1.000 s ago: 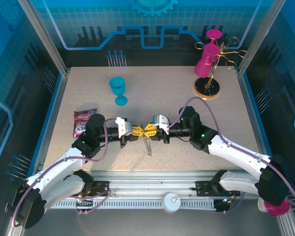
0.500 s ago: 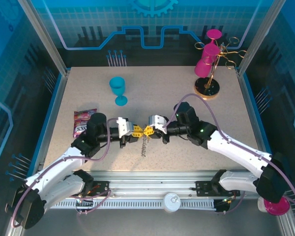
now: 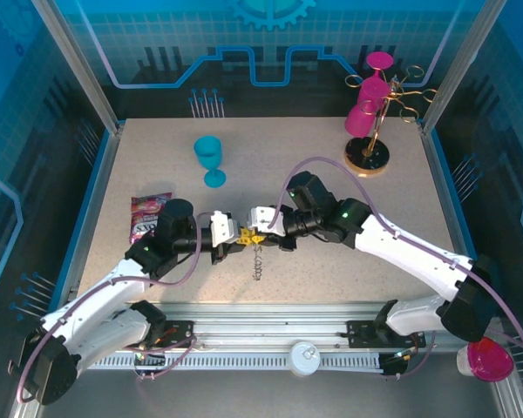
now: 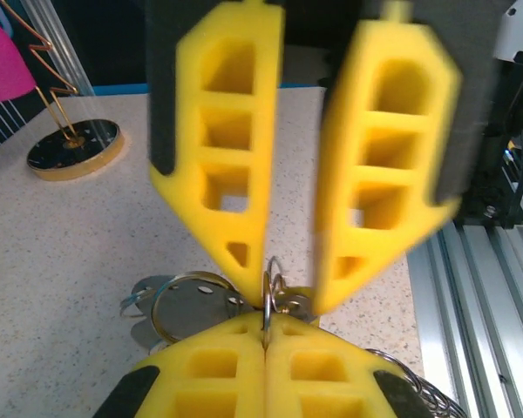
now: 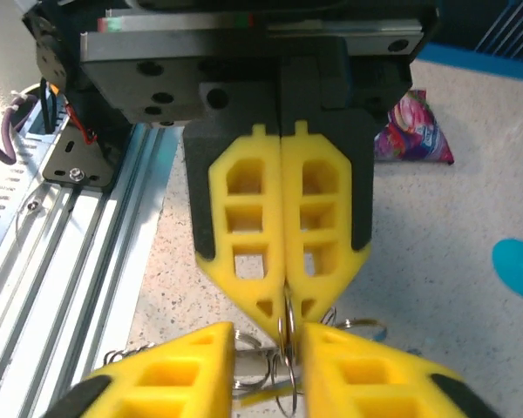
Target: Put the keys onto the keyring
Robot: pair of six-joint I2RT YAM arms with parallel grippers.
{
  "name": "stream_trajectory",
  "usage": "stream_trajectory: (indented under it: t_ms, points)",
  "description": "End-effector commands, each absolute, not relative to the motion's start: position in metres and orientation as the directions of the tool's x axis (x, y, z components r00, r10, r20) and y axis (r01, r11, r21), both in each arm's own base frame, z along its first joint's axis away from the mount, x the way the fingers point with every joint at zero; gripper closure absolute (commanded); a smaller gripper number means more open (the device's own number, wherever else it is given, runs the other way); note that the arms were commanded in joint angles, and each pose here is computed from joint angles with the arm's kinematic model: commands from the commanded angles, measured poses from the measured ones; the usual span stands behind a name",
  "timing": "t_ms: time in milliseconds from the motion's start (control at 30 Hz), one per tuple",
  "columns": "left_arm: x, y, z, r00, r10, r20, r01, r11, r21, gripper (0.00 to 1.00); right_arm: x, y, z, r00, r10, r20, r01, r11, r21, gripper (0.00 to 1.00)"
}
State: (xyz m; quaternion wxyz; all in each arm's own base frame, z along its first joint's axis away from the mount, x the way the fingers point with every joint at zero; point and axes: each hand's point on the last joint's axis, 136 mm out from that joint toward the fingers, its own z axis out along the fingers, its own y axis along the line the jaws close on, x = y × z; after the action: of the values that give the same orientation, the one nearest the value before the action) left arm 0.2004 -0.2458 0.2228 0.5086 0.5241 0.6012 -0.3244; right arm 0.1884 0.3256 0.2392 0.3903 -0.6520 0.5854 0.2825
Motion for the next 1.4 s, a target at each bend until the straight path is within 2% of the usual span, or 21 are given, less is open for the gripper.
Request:
stream_trajectory:
  t_ms: [0,200,300,400,633,800,933,1100,1367]
  points:
    - [0.197,-0.248,0.235,0.123,0.255,-0.959,0.956,0.231,0.184,1.0,0.192,0.318,0.257,0.09,-0.443,-0.892,-0.99,0.057,-0.129,0.66]
    - [0.195,-0.248,0.238,0.133,0.239,-0.962,0.956,0.225,0.188,1.0,0.192,0.314,0.243,0.024,-0.434,-0.901,-0.994,0.084,-0.067,0.65]
    - [0.195,-0.248,0.238,0.133,0.238,-0.962,0.956,0.225,0.188,1.0,0.192,0.316,0.242,0.014,-0.429,-0.903,-0.995,0.082,-0.054,0.67]
    - [0.195,-0.249,0.238,0.133,0.236,-0.963,0.957,0.224,0.187,1.0,0.191,0.317,0.242,0.011,-0.427,-0.904,-0.996,0.074,-0.047,0.73]
    - [0.193,-0.249,0.242,0.136,0.22,-0.966,0.957,0.222,0.185,1.0,0.197,0.316,0.233,-0.012,-0.46,-0.888,-0.995,0.092,-0.034,0.94]
    - [0.188,-0.249,0.247,0.139,0.189,-0.972,0.962,0.206,0.178,1.0,0.199,0.317,0.225,-0.037,-0.489,-0.872,-0.995,0.094,-0.01,1.0]
    - [0.187,-0.25,0.25,0.147,0.175,-0.974,0.962,0.204,0.182,1.0,0.198,0.321,0.227,-0.035,-0.484,-0.875,-0.997,0.082,-0.005,0.97]
    - [0.189,-0.251,0.246,0.138,0.183,-0.973,0.963,0.207,0.175,1.0,0.198,0.316,0.242,0.035,-0.427,-0.903,-0.992,0.094,-0.082,0.77]
    - [0.19,-0.252,0.245,0.132,0.182,-0.974,0.965,0.201,0.168,1.0,0.189,0.319,0.256,0.131,-0.364,-0.922,-0.985,0.055,-0.162,0.72]
